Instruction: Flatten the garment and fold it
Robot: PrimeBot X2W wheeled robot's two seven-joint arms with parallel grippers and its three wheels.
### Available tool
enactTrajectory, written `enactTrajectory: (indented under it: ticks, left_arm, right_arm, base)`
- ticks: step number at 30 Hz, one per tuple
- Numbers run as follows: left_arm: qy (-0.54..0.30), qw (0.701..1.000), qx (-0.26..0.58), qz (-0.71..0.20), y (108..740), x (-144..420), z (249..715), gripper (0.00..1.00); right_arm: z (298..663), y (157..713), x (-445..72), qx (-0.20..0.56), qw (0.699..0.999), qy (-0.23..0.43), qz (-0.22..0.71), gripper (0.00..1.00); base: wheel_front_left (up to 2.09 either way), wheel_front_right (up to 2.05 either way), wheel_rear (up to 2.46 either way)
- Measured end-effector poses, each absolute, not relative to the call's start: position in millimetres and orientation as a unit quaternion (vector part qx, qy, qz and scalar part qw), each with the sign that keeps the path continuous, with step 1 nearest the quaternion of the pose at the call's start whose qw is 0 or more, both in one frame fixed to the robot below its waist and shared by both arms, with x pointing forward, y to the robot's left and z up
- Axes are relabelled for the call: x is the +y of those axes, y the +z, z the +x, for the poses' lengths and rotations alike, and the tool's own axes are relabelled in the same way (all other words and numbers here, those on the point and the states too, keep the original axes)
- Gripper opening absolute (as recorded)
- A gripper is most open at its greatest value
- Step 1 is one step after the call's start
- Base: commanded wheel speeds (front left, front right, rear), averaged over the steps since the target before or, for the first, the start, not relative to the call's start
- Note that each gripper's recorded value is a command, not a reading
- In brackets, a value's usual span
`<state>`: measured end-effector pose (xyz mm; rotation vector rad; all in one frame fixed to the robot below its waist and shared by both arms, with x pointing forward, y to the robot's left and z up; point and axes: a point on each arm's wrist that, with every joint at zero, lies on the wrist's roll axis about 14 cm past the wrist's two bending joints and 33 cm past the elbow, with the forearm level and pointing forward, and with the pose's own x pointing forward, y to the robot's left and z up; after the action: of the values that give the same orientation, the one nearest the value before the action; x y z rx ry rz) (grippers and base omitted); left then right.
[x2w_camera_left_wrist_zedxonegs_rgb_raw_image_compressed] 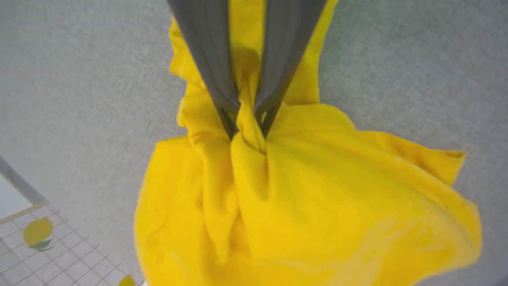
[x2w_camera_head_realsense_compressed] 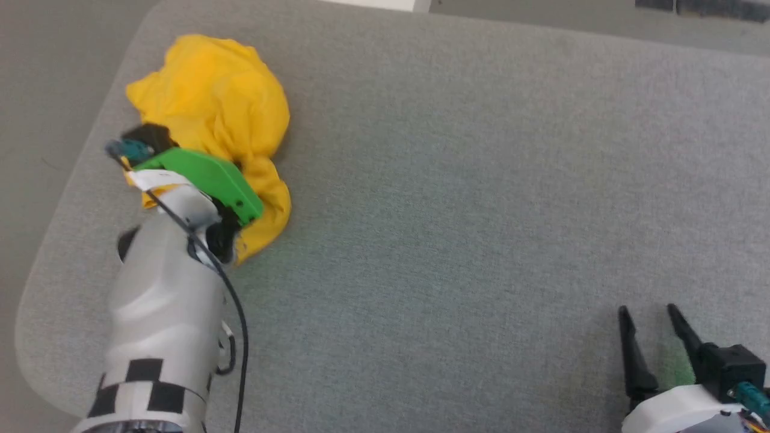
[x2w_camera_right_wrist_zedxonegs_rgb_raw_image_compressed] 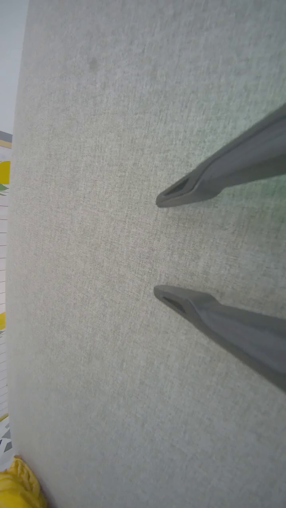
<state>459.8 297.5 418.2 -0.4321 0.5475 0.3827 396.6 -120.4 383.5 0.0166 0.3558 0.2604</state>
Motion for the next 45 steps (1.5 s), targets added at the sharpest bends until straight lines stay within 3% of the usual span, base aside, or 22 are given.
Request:
enactTrajectory:
  ticks: [6,10,19,25,31,37,41,45]
  left_arm:
    - [0.148,0.973,0.066,-0.164,546,323,487,0.00]
    - [0.096,0.986,-0.025,-0.134,628,314,493,0.00]
    - [-0.070,0.972,-0.182,-0.127,789,219,481,0.00]
    - [-0.184,0.951,-0.203,-0.143,830,136,473,0.00]
    - [-0.250,0.949,-0.123,-0.148,791,68,481,0.00]
    - [-0.287,0.949,0.065,-0.115,654,12,484,0.00]
    - [-0.304,0.921,0.228,-0.083,534,-10,453,0.00]
    - [-0.326,0.875,0.354,-0.053,445,-23,400,0.00]
  right_arm:
    - [387,394,-105,0.161,0.975,0.147,0.030,1.00]
    - [377,402,-99,0.148,0.976,0.152,0.046,1.00]
    - [353,419,-124,0.116,0.985,0.112,0.061,1.00]
    - [338,426,-160,0.098,0.992,0.055,0.064,1.00]
    - [323,432,-193,0.081,0.994,0.001,0.068,1.00]
    - [310,426,-213,0.087,0.993,-0.035,0.072,1.00]
    - [313,422,-216,0.093,0.992,-0.041,0.072,1.00]
    - [314,423,-218,0.091,0.992,-0.046,0.073,1.00]
  base:
    - [0.00,0.00,0.00]
    - [0.00,0.00,0.00]
    - [0.00,0.00,0.00]
    - [0.00,0.00,0.00]
    - [0.00,0.00,0.00]
    - [0.00,0.00,0.00]
    - [0.00,0.00,0.00]
    - [0.00,0.00,0.00]
